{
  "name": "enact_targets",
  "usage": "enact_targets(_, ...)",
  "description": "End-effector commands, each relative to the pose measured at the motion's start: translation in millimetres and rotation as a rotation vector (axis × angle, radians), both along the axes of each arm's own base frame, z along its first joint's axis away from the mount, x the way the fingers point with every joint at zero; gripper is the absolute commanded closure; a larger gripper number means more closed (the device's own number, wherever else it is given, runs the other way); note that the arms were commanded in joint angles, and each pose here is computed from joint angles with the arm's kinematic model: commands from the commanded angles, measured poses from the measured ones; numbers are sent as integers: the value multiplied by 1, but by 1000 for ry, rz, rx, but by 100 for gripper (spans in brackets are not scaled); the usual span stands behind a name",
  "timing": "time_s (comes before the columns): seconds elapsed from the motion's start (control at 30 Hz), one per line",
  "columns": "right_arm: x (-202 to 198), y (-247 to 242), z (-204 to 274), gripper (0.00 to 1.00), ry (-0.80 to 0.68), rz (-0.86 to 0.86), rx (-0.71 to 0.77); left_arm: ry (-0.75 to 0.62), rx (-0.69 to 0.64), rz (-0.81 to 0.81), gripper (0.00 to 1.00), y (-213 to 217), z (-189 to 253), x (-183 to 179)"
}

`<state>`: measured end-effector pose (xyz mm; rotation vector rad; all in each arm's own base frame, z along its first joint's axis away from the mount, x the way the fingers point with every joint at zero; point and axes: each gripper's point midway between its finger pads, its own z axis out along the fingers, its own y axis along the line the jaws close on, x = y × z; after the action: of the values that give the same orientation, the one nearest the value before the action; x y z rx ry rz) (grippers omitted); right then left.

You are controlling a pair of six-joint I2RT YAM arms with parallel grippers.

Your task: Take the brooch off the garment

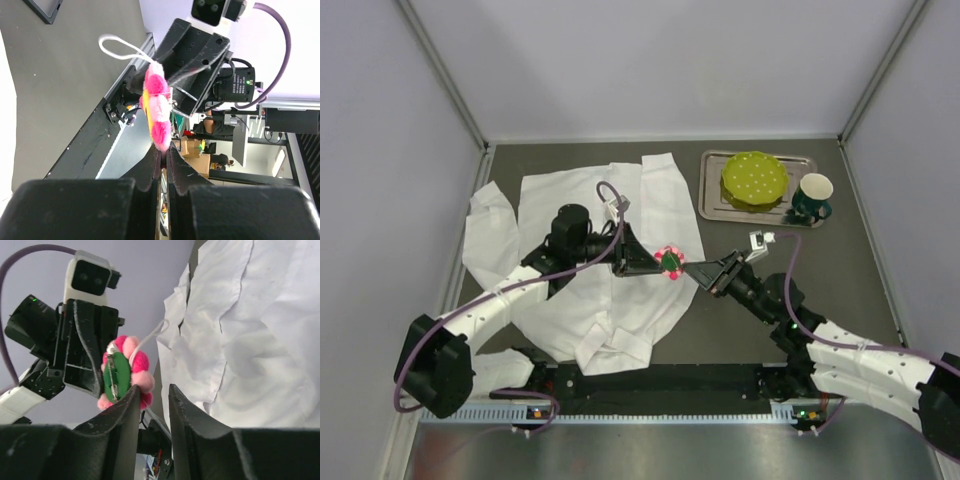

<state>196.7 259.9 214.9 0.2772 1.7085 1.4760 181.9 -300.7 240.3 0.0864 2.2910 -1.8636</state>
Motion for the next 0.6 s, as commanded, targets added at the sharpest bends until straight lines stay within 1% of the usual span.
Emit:
enact_targets(0.0, 9, -6, -14, 69, 7, -49, -69, -100, -61, -39, 100, 2, 25, -5)
enact_targets(0.13, 6, -10, -11, 64, 0, -47, -84, -99, -46, -23, 100, 0, 23, 0)
enact_targets(0.23, 1, -17, -1, 56, -32, -53, -87, -108, -14, -27, 100, 1, 18, 1)
enact_targets(0.27, -1, -21, 2, 52, -40, -58, -91, -108, -3, -32, 100, 1, 16, 1)
enact_targets(0.33, -2, -26, 2, 48, -51, -75, -115, -123, 8, -35, 100, 2, 14, 1)
enact_targets(0.37, -2, -28, 1, 42, -45, -78, -131, -125, 5, -39, 100, 2, 14, 0)
enact_targets(0.43, -6, -27, 8, 37, -85, -54, -144, -145, -9, -65, 100, 2, 17, -3)
enact_targets(0.5, -12, -20, 14, 30, -112, -5, -154, -194, -5, -86, 100, 2, 17, -4)
enact_targets(0.57, -12, -15, 21, 29, -144, 21, -167, -223, 14, -116, 100, 4, 12, -8)
